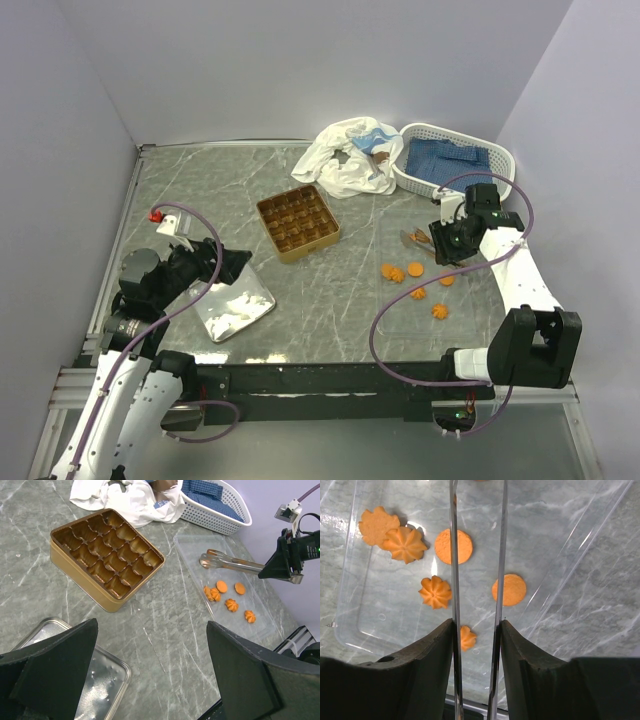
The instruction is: Pack the cookies
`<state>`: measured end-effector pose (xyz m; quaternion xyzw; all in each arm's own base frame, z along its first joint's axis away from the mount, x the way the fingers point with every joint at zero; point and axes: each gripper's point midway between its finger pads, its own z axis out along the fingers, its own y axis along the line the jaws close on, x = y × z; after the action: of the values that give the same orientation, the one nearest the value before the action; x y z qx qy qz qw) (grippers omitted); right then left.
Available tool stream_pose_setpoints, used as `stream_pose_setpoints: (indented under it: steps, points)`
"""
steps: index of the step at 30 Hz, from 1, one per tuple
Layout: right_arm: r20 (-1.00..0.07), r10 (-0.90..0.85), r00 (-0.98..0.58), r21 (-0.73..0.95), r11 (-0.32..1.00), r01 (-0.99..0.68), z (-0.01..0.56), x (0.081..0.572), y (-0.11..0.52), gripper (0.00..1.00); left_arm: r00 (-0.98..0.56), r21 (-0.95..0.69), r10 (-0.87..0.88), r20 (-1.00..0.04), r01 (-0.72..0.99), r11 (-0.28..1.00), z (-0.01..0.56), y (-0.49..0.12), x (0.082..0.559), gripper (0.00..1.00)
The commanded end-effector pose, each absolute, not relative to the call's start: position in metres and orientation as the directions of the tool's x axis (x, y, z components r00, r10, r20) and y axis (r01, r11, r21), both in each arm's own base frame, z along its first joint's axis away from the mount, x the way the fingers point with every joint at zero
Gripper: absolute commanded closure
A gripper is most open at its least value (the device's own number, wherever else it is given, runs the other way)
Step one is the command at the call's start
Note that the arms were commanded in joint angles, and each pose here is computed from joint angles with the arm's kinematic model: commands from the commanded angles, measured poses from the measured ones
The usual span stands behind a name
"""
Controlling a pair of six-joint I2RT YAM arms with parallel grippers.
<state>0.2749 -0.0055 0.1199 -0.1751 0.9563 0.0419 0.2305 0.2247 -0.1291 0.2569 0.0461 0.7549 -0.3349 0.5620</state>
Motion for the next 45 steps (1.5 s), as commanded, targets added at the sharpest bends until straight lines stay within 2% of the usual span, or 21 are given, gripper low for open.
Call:
stream_pose_setpoints:
  steps: [1,9,22,34,40,45]
  points:
    - [-0.507,-0.319,-0.801,-0.038,0.937,-0.348,0.134,0.283,-0.007,0.54,-0.322,-0.429,-0.301,-0.898,0.481,0.765,0.267,-0.13,0.225,0.04]
    - [-0.564,-0.315,-0.763,-0.055,0.937,-0.346,0.153,0.285,-0.005,0.62,-0.324,-0.431,-0.302,-0.897,0.479,0.765,0.266,-0.13,0.225,0.04]
    - [-0.64,-0.327,-0.696,-0.009,0.908,-0.418,0.179,0.278,0.018,0.64,-0.319,-0.429,-0.304,-0.898,0.475,0.768,0.267,-0.129,0.226,0.03]
    - [-0.721,-0.428,-0.545,0.024,0.77,-0.638,0.24,0.281,0.098,0.64,-0.325,-0.434,-0.309,-0.894,0.455,0.778,0.264,-0.127,0.229,0.04]
    - [-0.743,-0.475,-0.471,0.01,0.696,-0.718,0.263,0.308,0.149,0.65,-0.321,-0.433,-0.312,-0.894,0.441,0.786,0.264,-0.124,0.231,0.03]
    - [-0.729,-0.51,-0.457,0.012,0.657,-0.754,0.256,0.336,0.185,0.64,-0.319,-0.432,-0.313,-0.894,0.431,0.792,0.263,-0.122,0.233,0.04]
